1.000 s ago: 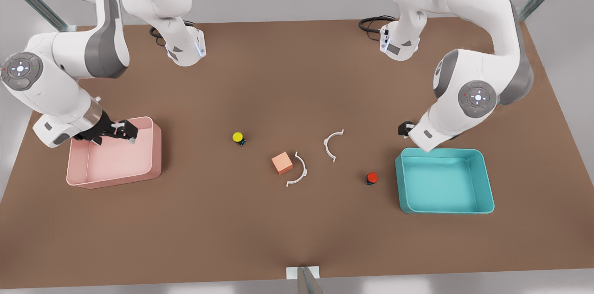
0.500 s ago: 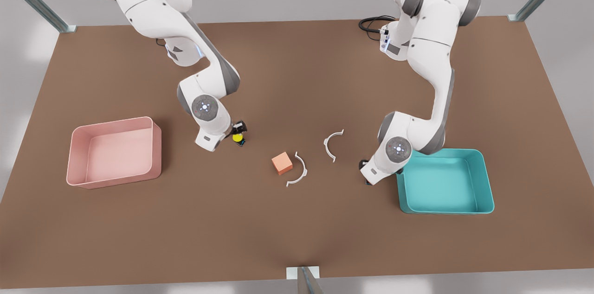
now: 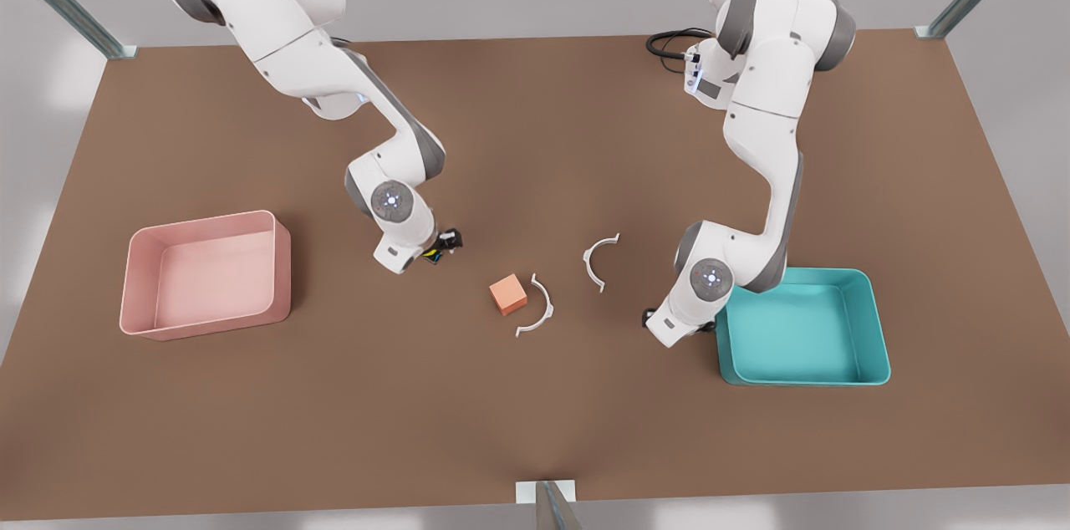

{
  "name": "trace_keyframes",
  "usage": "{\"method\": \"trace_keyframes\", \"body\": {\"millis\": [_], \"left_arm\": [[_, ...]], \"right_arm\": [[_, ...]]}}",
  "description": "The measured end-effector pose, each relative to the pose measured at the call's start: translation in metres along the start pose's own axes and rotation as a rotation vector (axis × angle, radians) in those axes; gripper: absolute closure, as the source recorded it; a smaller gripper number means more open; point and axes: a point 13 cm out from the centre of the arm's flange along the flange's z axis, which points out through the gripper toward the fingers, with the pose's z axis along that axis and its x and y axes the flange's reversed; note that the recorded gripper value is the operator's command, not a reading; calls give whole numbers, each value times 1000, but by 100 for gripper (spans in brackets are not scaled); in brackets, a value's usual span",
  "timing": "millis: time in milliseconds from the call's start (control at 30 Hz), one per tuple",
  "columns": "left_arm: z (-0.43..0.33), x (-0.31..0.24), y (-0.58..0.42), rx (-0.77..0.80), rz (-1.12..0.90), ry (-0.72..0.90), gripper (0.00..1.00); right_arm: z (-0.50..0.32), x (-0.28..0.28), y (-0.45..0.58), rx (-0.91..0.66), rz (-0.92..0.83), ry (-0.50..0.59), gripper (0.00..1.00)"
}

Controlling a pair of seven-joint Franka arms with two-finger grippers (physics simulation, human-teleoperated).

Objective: Place the red button in the blue storage box with the left arm, and place the yellow button in the pink storage box with the right arm

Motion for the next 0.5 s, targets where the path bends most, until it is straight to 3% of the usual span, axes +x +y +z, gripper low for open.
{"method": "trace_keyframes", "body": {"millis": [233,500], "left_arm": [[3,0,0,1,-7,-5,51],[3,-1,0,-1,-17,-7,56]], "right_arm": [[13,15,-1,4,29,6,0],[23,24,5,-9,44,-18,0]]}}
